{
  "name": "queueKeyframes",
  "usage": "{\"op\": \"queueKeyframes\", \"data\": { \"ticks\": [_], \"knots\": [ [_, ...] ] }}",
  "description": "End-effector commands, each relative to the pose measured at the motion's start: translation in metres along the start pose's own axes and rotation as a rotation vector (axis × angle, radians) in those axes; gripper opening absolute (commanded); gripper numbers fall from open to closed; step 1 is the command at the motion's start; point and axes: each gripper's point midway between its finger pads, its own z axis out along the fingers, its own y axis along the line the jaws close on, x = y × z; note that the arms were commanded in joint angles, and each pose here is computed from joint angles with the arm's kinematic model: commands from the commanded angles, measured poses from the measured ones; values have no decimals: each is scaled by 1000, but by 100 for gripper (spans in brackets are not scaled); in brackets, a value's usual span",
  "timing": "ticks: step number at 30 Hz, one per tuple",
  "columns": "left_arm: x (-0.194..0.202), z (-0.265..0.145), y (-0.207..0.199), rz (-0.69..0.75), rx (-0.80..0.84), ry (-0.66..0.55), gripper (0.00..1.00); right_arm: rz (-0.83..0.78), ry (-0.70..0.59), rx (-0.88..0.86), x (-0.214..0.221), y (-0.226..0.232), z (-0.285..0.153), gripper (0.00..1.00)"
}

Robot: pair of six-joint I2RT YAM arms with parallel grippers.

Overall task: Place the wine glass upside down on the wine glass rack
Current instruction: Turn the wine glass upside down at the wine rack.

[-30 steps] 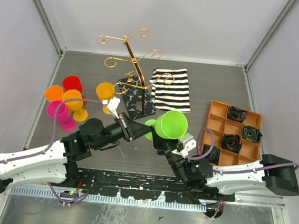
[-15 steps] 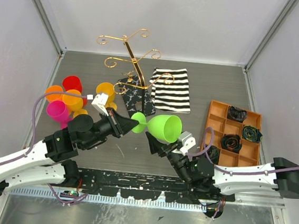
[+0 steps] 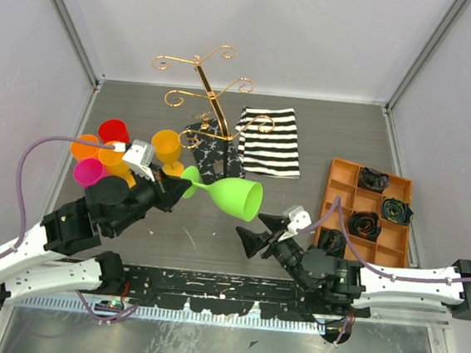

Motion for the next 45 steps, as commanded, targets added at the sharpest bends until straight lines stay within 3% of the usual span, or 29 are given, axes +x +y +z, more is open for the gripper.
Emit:
{"op": "queueKeyframes", "data": {
  "ticks": [1,4,9,19,25,32,40,45],
  "knots": [
    [-24,-13,19,152,-86,-47,0,54,165,67,18,-12,-15,79],
    [-31,-16,25,235,-114,-45,0,96,247,122,23,-20,-26,83],
    [-29,-14,27,377,-110,-16,0,185,353,141,19,-20,-43,100],
    [-29,-13,26,611,-59,30,0,267,321,46,-24,-24,-70,100],
    [-16,-6,15,709,26,79,0,188,318,99,-54,-32,-70,100],
    [-5,6,-5,763,144,90,0,13,330,35,-71,2,-42,100],
    [11,14,-19,785,240,115,0,-72,288,-88,-85,49,-9,100],
    [23,17,-21,786,275,125,0,-65,269,-137,-94,67,5,92]
  ]
}}
